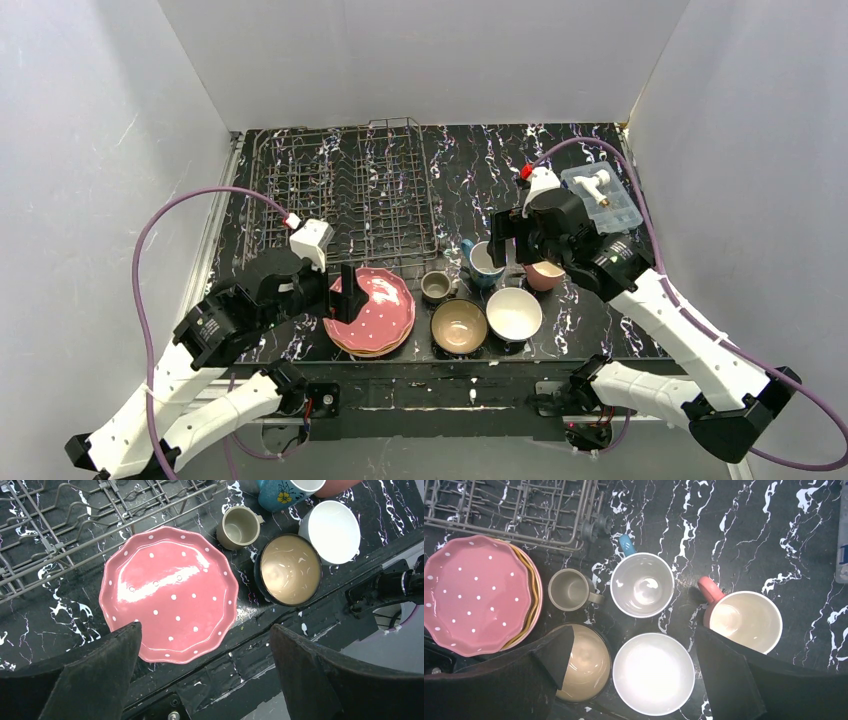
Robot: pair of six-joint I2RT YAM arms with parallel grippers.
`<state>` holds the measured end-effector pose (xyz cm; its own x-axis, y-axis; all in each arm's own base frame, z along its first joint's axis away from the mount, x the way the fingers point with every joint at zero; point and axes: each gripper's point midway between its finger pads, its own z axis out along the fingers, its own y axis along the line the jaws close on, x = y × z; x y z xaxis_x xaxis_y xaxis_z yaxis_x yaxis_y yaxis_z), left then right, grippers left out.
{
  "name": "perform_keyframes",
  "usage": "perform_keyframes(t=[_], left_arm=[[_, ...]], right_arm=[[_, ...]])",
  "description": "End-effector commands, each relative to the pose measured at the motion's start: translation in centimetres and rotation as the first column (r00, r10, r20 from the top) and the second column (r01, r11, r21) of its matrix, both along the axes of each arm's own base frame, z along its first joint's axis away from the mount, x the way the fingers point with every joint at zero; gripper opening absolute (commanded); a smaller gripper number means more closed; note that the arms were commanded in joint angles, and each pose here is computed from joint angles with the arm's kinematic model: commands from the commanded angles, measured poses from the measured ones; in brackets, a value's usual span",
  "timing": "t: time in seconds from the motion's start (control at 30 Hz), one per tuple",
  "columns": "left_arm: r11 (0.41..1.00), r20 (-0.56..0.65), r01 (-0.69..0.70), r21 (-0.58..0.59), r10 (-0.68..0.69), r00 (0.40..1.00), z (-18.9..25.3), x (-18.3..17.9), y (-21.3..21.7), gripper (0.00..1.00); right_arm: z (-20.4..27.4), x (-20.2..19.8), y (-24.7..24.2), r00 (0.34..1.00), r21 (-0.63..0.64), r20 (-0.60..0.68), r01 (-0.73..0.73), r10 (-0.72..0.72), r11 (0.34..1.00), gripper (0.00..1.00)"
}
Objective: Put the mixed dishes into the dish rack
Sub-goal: Move the dish rack to the center of the board.
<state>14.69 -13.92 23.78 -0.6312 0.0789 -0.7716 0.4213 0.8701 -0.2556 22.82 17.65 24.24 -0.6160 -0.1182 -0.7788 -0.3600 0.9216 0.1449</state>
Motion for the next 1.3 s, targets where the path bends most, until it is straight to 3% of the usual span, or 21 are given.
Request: perform_keyframes(t=[0.0, 0.87, 1.07, 1.27], left_arm=[[1.0, 0.011, -0.012, -0.003, 0.012, 1.0, 0.5, -0.3, 0.5, 0.99], [0.999, -0.072, -0.047, 0.001, 0.047, 0.996, -0.3, -1.9, 1.6, 0.99], [0.996, -0.11, -0.084, 0.003, 0.084, 0.99, -0.8, -2.2, 2.0, 0.99], [0.985, -0.136, -0.169, 0.038, 0.173, 0.975, -1.8, -1.9, 3.0, 0.99]], right_arm=[[2.3, 0.2, -0.1, 0.999, 0.022, 0.044, 0.004, -0.004, 1.0, 1.0], [2.8, 0.0, -1.4, 1.0, -0.082, 0.002, 0.015, -0.015, 0.997, 1.0], [1.1, 0.0, -1.1, 0.997, -0.146, -0.081, -0.009, -0.002, 0.989, 0.9], [0.6, 1.0, 0.5, 0.994, -0.139, -0.104, -0.035, 0.021, 0.99, 0.87]])
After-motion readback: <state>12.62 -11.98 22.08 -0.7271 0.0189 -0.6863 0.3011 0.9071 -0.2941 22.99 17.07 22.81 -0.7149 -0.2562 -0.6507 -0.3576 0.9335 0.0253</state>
